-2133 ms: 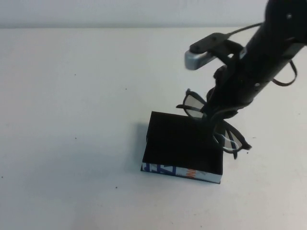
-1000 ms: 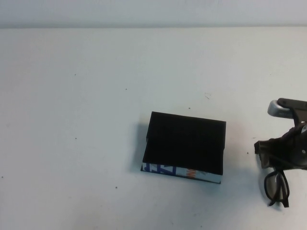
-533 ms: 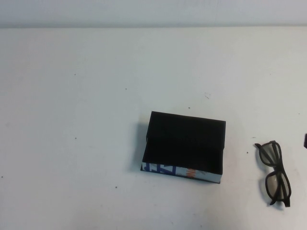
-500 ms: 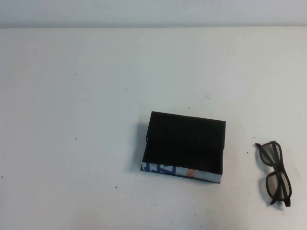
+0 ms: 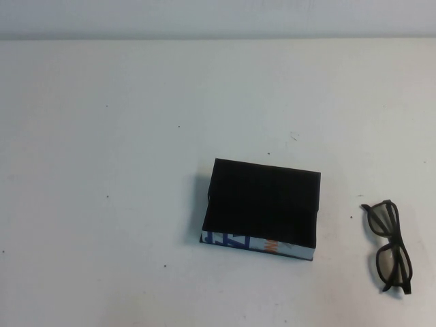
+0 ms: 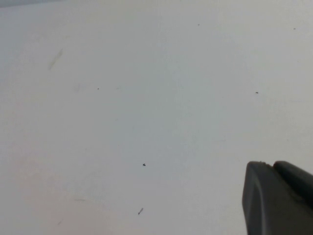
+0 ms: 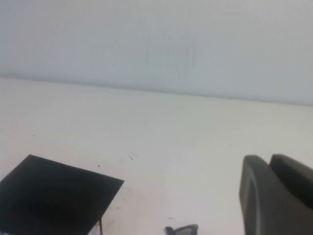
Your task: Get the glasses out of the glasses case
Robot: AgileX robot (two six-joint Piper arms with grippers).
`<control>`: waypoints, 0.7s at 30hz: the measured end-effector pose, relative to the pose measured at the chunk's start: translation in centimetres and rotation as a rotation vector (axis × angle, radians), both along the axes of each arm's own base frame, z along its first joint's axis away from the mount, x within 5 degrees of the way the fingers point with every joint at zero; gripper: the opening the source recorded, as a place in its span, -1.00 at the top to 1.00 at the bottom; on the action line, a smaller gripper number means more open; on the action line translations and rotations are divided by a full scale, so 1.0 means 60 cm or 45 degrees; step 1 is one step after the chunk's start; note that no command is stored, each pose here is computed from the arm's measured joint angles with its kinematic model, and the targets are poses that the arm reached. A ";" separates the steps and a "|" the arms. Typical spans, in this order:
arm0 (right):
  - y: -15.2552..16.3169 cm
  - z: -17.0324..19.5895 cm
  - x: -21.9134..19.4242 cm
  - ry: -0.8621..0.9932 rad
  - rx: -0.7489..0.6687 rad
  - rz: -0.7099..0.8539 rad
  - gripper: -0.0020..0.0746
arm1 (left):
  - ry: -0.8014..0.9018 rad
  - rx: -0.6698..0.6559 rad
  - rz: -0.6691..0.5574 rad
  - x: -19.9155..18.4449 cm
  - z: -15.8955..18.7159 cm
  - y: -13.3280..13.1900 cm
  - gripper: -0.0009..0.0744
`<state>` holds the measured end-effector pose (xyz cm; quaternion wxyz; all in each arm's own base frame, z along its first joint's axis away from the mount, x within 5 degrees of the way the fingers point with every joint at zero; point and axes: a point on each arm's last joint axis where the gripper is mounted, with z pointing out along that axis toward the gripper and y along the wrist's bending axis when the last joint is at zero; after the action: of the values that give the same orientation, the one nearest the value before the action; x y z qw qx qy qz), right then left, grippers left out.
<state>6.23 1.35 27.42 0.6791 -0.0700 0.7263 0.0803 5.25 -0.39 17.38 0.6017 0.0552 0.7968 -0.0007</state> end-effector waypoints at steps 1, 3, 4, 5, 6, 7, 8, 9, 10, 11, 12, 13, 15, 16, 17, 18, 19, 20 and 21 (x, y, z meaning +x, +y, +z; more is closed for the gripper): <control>-0.001 -0.012 -0.003 0.001 0.000 0.000 0.94 | 0.000 0.000 0.000 0.000 0.000 0.000 0.99; -0.002 -0.037 -0.006 0.041 0.002 -0.012 0.97 | 0.000 0.000 0.000 0.000 0.000 0.000 0.99; -0.003 -0.053 -0.007 0.073 0.010 -0.029 0.97 | 0.000 0.000 0.000 0.000 0.000 0.000 0.99; -0.005 -0.065 -0.008 0.092 0.018 -0.048 0.98 | 0.000 0.000 0.000 0.000 0.000 0.000 0.99; -0.007 -0.080 -0.009 0.109 0.033 -0.076 0.98 | 0.000 0.000 0.000 0.000 0.000 0.000 0.99; -0.009 -0.094 -0.010 0.119 0.054 -0.107 0.99 | 0.000 0.000 0.000 0.000 0.000 0.000 0.99; -0.011 -0.109 -0.010 0.132 0.072 -0.138 0.99 | 0.000 0.000 0.000 0.000 0.000 0.000 0.99; -0.013 -0.122 -0.011 0.132 0.097 -0.166 0.99 | 0.000 0.000 0.000 0.000 0.000 0.000 0.99; -0.014 -0.134 -0.011 0.129 0.117 -0.189 0.99 | 0.000 0.000 0.000 0.000 0.000 0.000 0.99; -0.015 -0.141 -0.011 0.127 0.128 -0.202 0.99 | 0.000 0.000 0.000 0.000 0.000 0.000 0.99; -0.015 -0.146 -0.011 0.133 0.137 -0.212 0.99 | 0.000 0.000 0.000 0.000 0.000 0.000 0.99; -0.015 -0.148 -0.011 0.143 0.142 -0.213 0.99 | 0.000 0.000 0.000 0.000 0.000 0.000 0.99; -0.014 -0.154 -0.012 0.181 0.157 -0.209 0.99 | 0.000 0.000 0.000 0.000 0.000 0.000 0.99; -0.014 -0.157 -0.012 0.204 0.162 -0.207 0.99 | 0.000 0.000 0.000 0.000 0.000 0.000 0.99; -0.013 -0.159 -0.013 0.221 0.165 -0.205 0.99 | 0.000 0.000 0.000 0.000 0.000 0.000 0.99; -0.013 -0.160 -0.013 0.232 0.166 -0.203 0.99 | 0.000 0.000 0.000 0.000 0.000 0.000 0.99; -0.013 -0.161 -0.013 0.241 0.165 -0.203 0.99 | 0.000 0.000 0.000 0.000 0.000 0.000 0.99; -0.013 -0.163 -0.013 0.246 0.162 -0.202 0.99 | 0.000 0.000 0.000 0.000 0.000 0.000 0.99; -0.013 -0.163 -0.013 0.248 0.163 -0.202 0.99 | 0.000 0.000 0.000 0.000 0.000 0.000 0.99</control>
<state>5.42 0.59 17.65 0.6126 0.0393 0.7855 0.0789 5.25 -0.39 17.38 0.6017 0.0552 0.7968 -0.0007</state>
